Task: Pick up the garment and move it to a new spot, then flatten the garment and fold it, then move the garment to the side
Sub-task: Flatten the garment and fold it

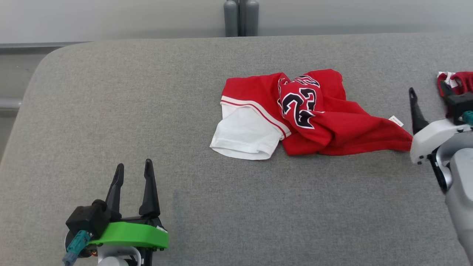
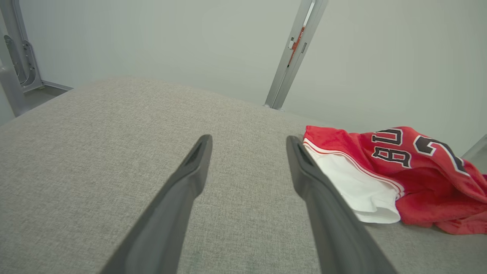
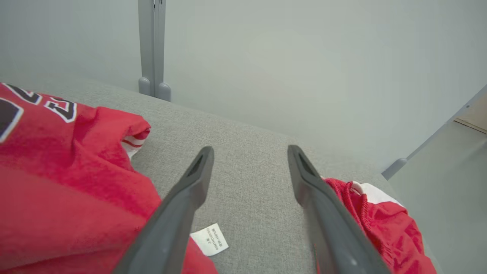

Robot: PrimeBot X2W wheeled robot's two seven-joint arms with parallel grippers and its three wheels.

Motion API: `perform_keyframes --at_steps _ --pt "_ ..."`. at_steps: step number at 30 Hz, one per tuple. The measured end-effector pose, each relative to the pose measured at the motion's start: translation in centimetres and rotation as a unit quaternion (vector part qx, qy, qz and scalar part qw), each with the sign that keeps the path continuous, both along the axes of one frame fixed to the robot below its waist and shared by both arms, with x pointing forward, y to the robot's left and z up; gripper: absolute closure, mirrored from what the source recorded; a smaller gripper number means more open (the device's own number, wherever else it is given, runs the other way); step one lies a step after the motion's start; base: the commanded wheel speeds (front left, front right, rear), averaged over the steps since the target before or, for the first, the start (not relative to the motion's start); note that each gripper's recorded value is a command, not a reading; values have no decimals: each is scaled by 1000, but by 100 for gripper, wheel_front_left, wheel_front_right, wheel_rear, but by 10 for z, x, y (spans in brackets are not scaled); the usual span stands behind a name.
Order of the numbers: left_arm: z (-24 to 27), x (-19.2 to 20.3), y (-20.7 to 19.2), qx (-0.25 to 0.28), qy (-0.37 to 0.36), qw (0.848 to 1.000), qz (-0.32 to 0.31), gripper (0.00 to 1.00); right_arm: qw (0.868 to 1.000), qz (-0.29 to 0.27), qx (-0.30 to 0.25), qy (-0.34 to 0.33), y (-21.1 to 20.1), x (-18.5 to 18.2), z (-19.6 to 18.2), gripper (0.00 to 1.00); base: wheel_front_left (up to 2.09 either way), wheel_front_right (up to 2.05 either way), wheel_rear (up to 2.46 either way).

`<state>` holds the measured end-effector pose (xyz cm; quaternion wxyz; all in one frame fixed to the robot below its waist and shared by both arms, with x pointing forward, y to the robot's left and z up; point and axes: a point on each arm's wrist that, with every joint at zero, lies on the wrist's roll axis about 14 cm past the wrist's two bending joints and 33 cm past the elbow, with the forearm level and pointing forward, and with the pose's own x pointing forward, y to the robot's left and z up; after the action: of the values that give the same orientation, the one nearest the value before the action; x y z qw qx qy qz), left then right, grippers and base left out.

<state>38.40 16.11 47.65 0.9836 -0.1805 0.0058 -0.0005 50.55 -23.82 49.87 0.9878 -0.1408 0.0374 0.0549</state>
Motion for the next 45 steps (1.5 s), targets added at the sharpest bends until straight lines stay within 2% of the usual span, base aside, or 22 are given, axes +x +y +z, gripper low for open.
perform_keyframes --at_steps 6,14,18,23,24,25,26,27,31,35,39,45 --pt "3 3 -9 -2 -5 1000 -13 0 997 53 50 -18 45 -27 -1 0 0 0 0" --pt "3 2 -7 -2 -5 1000 -11 0 984 141 112 0 118 -64 -17 0 0 0 0" --pt "1 1 -4 -1 -2 1000 -7 0 981 164 102 19 132 -66 -29 0 0 0 0" --pt "2 1 3 1 -3 1000 4 0 983 163 76 31 133 -46 -36 0 0 0 0" --pt "2 1 5 2 -3 1000 7 0 984 160 73 35 132 -42 -39 50 0 0 0" --pt "2 0 7 2 -2 1000 10 0 984 160 68 39 133 -39 -41 60 0 0 0" --pt "1 -1 10 2 -1 1000 14 0 984 161 65 43 134 -36 -44 92 0 0 0" --pt "1 -2 12 2 0 1000 17 0 984 161 64 47 135 -34 -46 100 0 0 0" --pt "0 -5 19 3 1 1000 29 0 983 167 58 42 140 -21 -41 100 0 0 0" --pt "0 -6 22 1 3 999 35 0 985 167 49 9 135 1 -17 100 0 0 0" --pt "0 -3 22 0 1 999 34 0 986 166 13 -22 124 30 11 100 0 0 0" --pt "0 -2 27 0 3 999 41 0 990 137 -28 8 103 72 18 100 0 0 0"
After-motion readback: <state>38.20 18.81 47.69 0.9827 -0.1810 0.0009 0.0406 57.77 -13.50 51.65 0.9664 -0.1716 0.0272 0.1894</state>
